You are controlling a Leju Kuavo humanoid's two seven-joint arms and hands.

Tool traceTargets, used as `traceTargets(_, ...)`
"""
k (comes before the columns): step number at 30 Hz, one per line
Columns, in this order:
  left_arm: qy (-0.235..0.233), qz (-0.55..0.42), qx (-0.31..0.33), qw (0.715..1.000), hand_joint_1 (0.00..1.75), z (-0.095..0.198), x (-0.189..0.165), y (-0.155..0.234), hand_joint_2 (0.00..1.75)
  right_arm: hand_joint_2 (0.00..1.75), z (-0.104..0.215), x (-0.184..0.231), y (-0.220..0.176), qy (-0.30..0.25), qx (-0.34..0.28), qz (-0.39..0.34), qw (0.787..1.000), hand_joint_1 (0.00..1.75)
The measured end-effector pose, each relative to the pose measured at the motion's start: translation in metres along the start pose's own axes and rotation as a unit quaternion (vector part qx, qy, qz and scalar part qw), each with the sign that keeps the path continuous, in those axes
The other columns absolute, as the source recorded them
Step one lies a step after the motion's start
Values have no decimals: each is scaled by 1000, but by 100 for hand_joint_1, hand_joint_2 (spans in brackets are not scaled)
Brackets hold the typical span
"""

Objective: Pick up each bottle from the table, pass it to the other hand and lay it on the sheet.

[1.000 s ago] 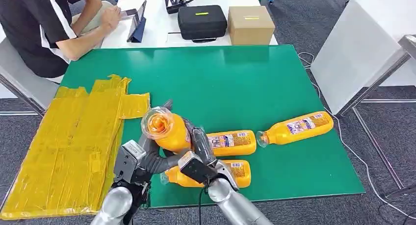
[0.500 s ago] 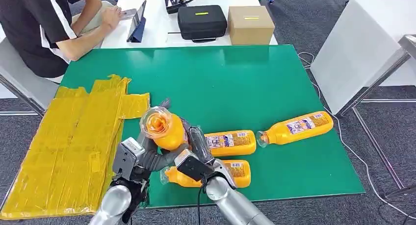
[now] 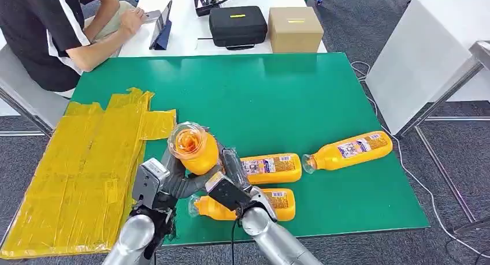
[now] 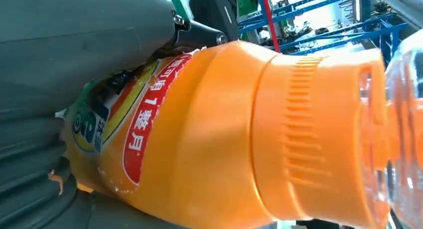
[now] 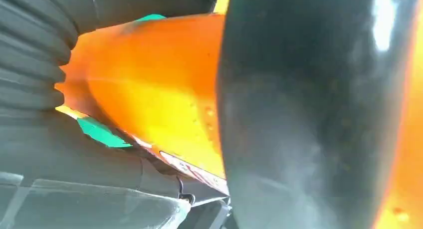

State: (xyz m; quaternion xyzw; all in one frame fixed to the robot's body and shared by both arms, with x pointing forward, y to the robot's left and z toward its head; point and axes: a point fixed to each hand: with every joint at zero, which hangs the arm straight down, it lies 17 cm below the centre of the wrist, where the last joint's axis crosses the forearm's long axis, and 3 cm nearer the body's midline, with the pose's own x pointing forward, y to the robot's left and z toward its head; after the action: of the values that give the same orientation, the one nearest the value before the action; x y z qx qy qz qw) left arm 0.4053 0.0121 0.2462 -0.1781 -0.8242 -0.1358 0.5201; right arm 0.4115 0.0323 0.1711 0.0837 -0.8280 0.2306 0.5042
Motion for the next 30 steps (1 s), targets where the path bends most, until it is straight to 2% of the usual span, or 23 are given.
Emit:
traceTargets(4, -6, -2, 7, 1000, 175, 1, 1, 2, 175, 175, 0, 2, 0, -2, 0, -3, 1000, 175)
traceTargets(5, -7, -2, 8, 1000, 175, 1, 1, 3, 175, 175, 0, 2, 0, -3, -1, -4, 1000, 155)
traceTargets(6, -9, -2, 9, 1000, 175, 1, 2, 3, 175, 175, 0, 3, 0, -4, -1, -4, 1000, 0)
traceTargets(10, -13, -5, 18, 1000, 175, 2, 3, 7, 175, 175, 1, 5, -3, -5, -10, 3, 1000, 0)
traceTargets(17, -30, -10, 32, 999, 175, 3, 12, 11, 175, 175, 5, 21, -37, -23, -55, 53, 997, 0)
traceTargets(22, -37, -18, 47, 998, 175, 6, 13, 18, 175, 175, 18, 41, -71, -46, -85, 123, 988, 0)
traceTargets(24, -46, -60, 73, 994, 175, 9, 14, 31, 175, 175, 27, 48, -95, -54, -114, 148, 981, 0)
traceTargets(25, -54, -114, 100, 987, 175, 14, 15, 42, 175, 175, 31, 53, -109, -58, -133, 164, 976, 0)
traceTargets(27, -78, -257, 152, 951, 175, 21, 28, 63, 175, 175, 41, 62, -132, -65, -161, 193, 966, 0)
traceTargets(29, -111, -408, 185, 887, 175, 27, 48, 74, 175, 175, 50, 69, -151, -67, -181, 213, 958, 0)
traceTargets(30, -120, -449, 190, 865, 175, 29, 54, 75, 175, 175, 55, 71, -159, -67, -191, 218, 955, 0)
